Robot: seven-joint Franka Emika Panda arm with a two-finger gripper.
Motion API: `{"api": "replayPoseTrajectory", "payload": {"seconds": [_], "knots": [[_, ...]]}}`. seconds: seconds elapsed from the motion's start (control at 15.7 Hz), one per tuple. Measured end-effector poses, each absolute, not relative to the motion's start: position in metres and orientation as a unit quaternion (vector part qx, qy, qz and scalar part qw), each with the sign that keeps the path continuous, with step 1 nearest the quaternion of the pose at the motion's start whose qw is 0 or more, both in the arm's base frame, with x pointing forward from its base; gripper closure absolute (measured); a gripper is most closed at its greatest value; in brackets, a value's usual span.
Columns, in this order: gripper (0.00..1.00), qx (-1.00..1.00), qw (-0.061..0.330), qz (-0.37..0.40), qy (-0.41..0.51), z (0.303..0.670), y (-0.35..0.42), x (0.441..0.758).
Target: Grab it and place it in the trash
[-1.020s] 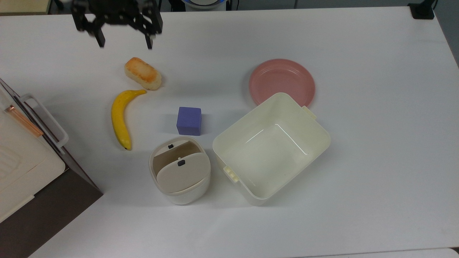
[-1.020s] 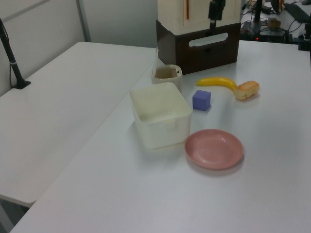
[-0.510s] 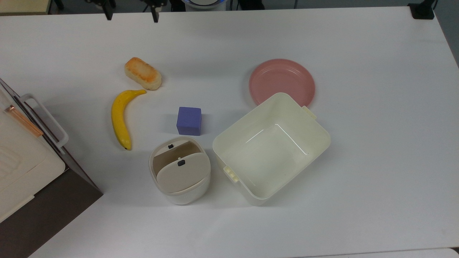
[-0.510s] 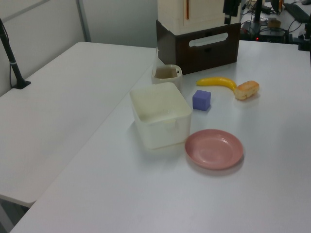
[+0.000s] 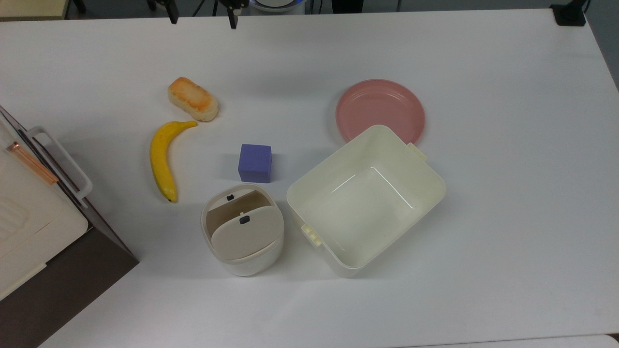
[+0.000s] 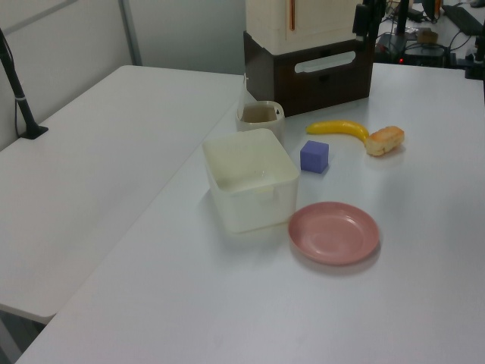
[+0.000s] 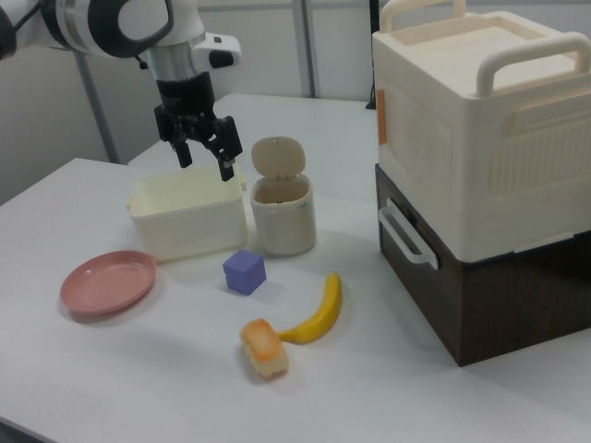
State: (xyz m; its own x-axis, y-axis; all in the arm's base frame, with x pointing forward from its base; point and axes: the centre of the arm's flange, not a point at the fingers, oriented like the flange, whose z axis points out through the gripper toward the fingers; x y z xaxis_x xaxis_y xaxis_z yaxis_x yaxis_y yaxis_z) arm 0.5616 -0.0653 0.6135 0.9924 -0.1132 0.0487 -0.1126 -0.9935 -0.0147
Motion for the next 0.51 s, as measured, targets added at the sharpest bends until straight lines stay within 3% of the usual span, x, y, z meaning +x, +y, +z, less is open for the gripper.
{"api": "replayPoseTrajectory", "payload": {"seconds": [0.51], "knots": [[0.0,-0.997,0.007,-0.038,0.069,0.6039,-0.0563,0.5709]]}}
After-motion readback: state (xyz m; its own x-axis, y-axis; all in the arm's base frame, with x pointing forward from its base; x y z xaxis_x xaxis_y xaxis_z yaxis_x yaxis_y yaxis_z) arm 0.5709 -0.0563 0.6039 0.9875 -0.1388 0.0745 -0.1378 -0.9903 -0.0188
